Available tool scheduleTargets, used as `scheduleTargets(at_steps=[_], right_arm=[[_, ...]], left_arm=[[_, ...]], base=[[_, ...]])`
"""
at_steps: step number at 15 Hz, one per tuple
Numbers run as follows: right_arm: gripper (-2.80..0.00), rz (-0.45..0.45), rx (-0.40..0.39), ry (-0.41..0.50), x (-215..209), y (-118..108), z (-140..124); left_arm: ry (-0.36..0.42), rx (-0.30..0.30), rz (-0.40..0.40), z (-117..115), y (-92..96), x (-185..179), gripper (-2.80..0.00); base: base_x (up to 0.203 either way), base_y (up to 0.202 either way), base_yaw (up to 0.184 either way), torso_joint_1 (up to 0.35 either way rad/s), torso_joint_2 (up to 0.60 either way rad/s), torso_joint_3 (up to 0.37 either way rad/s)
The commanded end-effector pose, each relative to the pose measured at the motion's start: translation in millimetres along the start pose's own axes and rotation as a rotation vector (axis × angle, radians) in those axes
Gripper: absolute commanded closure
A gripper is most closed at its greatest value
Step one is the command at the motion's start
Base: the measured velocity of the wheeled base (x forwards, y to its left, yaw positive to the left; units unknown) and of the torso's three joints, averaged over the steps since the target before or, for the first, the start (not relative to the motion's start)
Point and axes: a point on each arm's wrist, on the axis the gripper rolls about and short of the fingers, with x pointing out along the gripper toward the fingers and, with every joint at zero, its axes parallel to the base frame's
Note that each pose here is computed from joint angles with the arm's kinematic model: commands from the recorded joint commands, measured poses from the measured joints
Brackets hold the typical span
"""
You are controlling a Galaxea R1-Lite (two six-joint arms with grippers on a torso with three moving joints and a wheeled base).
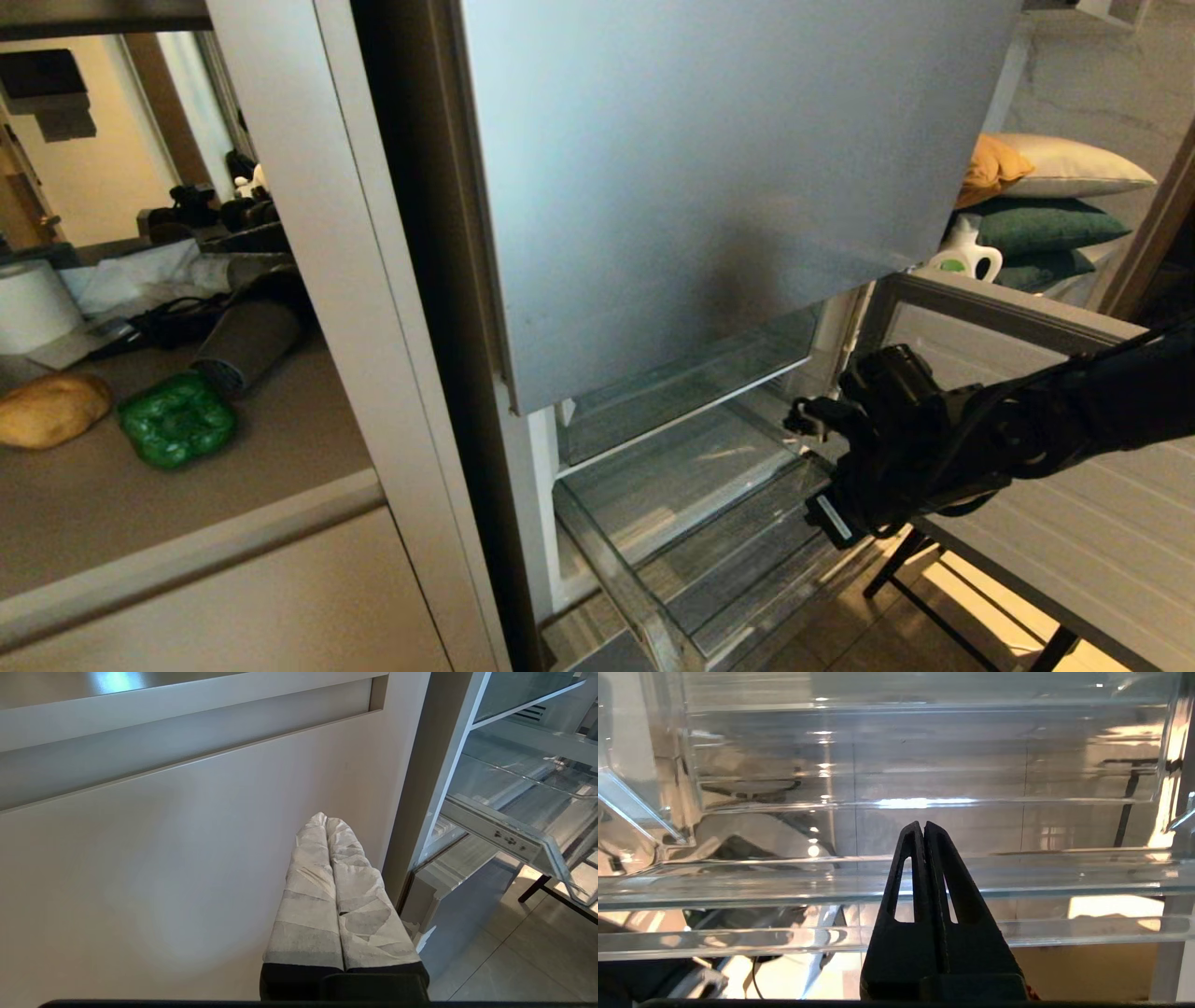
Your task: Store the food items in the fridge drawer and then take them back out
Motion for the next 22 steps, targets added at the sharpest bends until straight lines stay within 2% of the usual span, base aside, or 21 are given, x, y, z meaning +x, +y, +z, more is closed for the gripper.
scheduleTargets(at_steps=[1, 6, 9, 16, 22], right_arm=[[0.00, -0.002, -0.005, -0.013, -13, 3, -5], [0.00, -0.017, -0.027, -0.021, -29, 6, -16], [0.00, -0.035, -0.031, -0.101, -28, 4, -6], [0.00, -0.023, -0.021, -0.036, -9, 2, -15], [0.00, -0.043, -0.032, -0.024, -26, 8, -32]], left_arm=[[0.006, 0.000, 0.000, -2, 0.0, 0, 0.00], [0.006, 0.000, 0.000, -2, 0.0, 0, 0.00], [0.006, 0.000, 0.000, -2, 0.0, 0, 0.00], [0.006, 0.000, 0.000, -2, 0.0, 0, 0.00], [0.006, 0.000, 0.000, -2, 0.0, 0, 0.00]], base=[[0.000, 0.000, 0.000, 0.000, 0.00, 0.000], [0.000, 0.000, 0.000, 0.000, 0.00, 0.000], [0.000, 0.000, 0.000, 0.000, 0.00, 0.000], [0.000, 0.000, 0.000, 0.000, 0.00, 0.000], [0.000, 0.000, 0.000, 0.000, 0.00, 0.000]])
